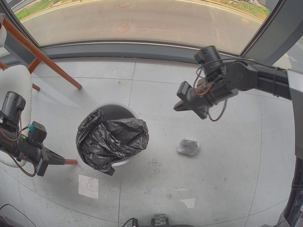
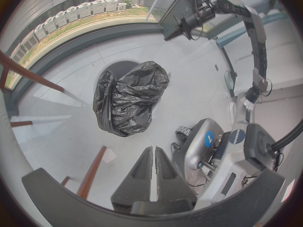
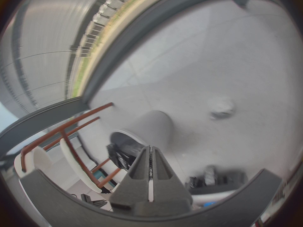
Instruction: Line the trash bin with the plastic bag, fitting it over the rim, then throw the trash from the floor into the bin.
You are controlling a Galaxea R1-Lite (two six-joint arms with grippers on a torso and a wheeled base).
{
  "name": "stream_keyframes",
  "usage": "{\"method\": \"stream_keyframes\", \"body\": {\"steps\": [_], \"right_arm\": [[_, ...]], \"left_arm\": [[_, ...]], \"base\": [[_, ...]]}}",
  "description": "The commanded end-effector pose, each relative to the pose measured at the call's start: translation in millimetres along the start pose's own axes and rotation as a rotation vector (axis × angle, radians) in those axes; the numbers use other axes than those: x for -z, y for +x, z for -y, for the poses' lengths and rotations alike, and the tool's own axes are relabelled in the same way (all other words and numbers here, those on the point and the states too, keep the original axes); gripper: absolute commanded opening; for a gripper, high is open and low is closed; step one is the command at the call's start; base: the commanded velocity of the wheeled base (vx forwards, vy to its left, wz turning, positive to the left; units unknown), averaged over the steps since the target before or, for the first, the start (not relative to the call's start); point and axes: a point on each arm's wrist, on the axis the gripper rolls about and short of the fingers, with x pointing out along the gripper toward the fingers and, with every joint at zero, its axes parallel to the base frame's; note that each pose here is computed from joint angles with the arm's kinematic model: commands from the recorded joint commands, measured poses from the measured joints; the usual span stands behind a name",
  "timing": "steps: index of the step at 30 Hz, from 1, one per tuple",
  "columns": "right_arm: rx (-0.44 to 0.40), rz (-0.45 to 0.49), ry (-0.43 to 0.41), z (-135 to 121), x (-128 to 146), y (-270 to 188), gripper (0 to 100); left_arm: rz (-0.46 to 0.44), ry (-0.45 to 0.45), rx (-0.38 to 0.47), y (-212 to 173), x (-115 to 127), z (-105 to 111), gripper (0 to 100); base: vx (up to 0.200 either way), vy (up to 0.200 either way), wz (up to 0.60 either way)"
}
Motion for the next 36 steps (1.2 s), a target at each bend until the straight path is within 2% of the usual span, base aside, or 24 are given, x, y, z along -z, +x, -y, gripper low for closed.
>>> {"method": "stream_keyframes", "body": {"steps": [1,2,3,4,5,6,9,10,12,13,14,15,16,17,18,19,21,22,23,27,28,32,33,36], "right_arm": [[0.31,-0.232,0.322,89.2,-18.7,-121.9,0],[0.31,-0.232,0.322,89.2,-18.7,-121.9,0],[0.321,-0.371,0.411,106.9,-12.4,-147.6,0],[0.303,-0.412,0.436,111.1,-10.8,-155.3,0],[0.287,-0.414,0.448,112.7,-11.9,-157.5,0],[0.262,-0.421,0.476,115.9,-14.5,-159.6,0],[0.244,-0.395,0.466,117.6,-14.0,-170.4,0],[0.202,-0.352,0.389,118.1,-9.7,-190.6,0],[0.115,-0.259,0.142,118.9,3.8,-231.9,0],[0.075,-0.18,-0.052,122.0,14.3,-259.5,0],[0.053,-0.088,-0.203,123.9,18.4,-277.3,0],[0.052,-0.065,-0.268,126.1,20.8,-279.7,0],[0.066,-0.043,-0.274,142.3,25.6,-271.7,0],[0.065,-0.041,-0.269,143.0,26.1,-270.4,0],[0.036,-0.013,-0.207,144.3,31.1,-255.8,0],[0.036,-0.013,-0.207,144.3,31.1,-255.8,0],[-0.004,0.016,-0.124,144.3,38.8,-238.1,0],[-0.009,0.023,-0.112,146.6,40.9,-234.2,0],[-0.01,0.029,-0.11,148.3,43.1,-233.4,0],[0.001,0.044,-0.119,155.4,52.5,-228.8,0],[0.019,0.04,-0.113,158.8,56.0,-226.3,0],[0.036,0.03,-0.111,161.6,60.5,-224.4,0],[0.044,0.021,-0.107,163.2,61.8,-221.9,0],[0.065,0.015,-0.107,164.2,63.5,-219.2,0]], "left_arm": [[0.09,-0.203,0.073,-33.0,11.6,28.3,0],[0.09,-0.203,0.073,-33.0,11.6,28.3,0],[0.104,-0.321,0.077,-37.2,13.5,32.2,0],[0.12,-0.383,0.076,-41.0,13.7,35.9,0],[0.13,-0.407,0.077,-42.9,13.7,37.7,0],[0.145,-0.478,0.089,-47.2,13.4,43.7,0],[0.124,-0.593,0.112,-44.9,16.6,47.4,0],[0.104,-0.634,0.119,-39.7,23.0,48.7,0],[0.101,-0.634,0.116,-32.8,29.0,48.7,0],[0.109,-0.63,0.11,-28.2,32.1,47.9,0],[0.113,-0.633,0.106,-23.8,35.2,47.2,0],[0.115,-0.636,0.104,-21.7,37.0,46.9,0],[0.135,-0.626,0.095,-14.8,41.2,45.2,0],[0.137,-0.626,0.093,-14.3,41.8,45.0,0],[0.152,-0.612,0.081,-6.0,47.2,44.0,0],[0.152,-0.612,0.081,-6.0,47.2,44.0,0],[0.173,-0.604,0.044,6.1,56.4,41.5,0],[0.174,-0.61,0.031,10.4,58.9,39.0,0],[0.174,-0.612,0.024,13.6,60.2,37.2,100],[0.181,-0.64,-0.009,30.9,65.2,20.7,100],[0.212,-0.633,-0.026,41.2,64.0,9.4,100],[0.289,-0.583,-0.062,61.7,60.5,-9.7,100],[0.299,-0.58,-0.105,76.7,61.3,-22.4,100],[0.32,-0.559,-0.212,101.1,62.6,-42.5,100]], "base": [[0.0,0.0,0.0],[0.0,0.0,0.0],[0.0,0.0,0.0],[0.0,0.0,0.0],[0.0,0.0,0.0],[0.0,0.0,0.0],[0.0,0.0,0.0],[0.0,0.0,0.0],[0.0,0.0,0.0],[0.0,0.0,0.0],[0.0,0.0,0.0],[0.0,0.0,0.0],[0.0,0.0,0.0],[0.0,0.0,0.0],[0.0,0.0,0.0],[0.0,0.0,0.0],[0.0,0.0,0.0],[0.0,0.0,0.0],[0.0,0.0,0.0],[0.0,0.0,0.0],[0.0,0.0,0.0],[0.0,0.0,0.0],[0.0,0.0,0.0],[0.0,0.0,0.0]]}}
